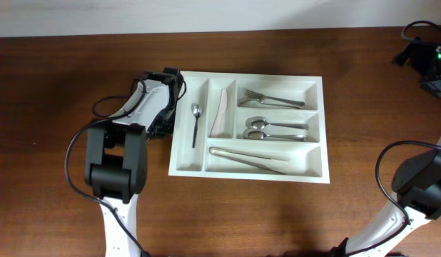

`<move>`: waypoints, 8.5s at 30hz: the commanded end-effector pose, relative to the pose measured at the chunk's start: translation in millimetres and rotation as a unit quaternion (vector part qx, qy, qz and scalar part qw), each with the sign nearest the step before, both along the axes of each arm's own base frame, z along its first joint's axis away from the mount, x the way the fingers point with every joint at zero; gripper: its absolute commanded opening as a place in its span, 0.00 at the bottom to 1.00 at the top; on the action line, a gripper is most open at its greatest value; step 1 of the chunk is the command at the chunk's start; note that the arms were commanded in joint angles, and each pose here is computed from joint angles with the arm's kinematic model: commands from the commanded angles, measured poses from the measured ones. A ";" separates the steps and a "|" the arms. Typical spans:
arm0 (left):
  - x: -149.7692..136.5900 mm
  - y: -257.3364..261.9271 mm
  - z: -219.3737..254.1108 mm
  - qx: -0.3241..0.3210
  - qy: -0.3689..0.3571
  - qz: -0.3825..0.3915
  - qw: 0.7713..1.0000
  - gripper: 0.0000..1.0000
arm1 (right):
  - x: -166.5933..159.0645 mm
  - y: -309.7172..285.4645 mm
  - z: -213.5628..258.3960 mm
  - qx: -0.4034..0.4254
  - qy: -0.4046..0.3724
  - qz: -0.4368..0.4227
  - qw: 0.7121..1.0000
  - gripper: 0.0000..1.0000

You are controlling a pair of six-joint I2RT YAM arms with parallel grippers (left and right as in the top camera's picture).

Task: Pack container

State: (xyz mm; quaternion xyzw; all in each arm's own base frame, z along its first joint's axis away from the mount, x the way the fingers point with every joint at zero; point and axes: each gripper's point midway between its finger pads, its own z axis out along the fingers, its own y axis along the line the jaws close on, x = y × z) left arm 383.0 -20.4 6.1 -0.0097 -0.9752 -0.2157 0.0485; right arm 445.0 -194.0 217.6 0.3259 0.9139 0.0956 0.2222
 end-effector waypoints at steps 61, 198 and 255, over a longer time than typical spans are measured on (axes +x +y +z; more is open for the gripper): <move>11.3 -227.5 128.6 -0.167 -0.012 -0.607 0.777 0.02 | -1.2 -1.0 0.1 0.004 0.000 -0.005 1.000 0.99; -35.0 188.0 289.3 -0.096 -0.324 0.113 0.934 0.99 | -49.2 203.7 214.6 -0.285 -0.209 0.143 0.924 0.99; -35.0 188.0 289.3 -0.096 -0.324 0.113 0.934 0.99 | -248.2 180.6 -107.0 -0.255 -0.267 0.185 0.911 0.99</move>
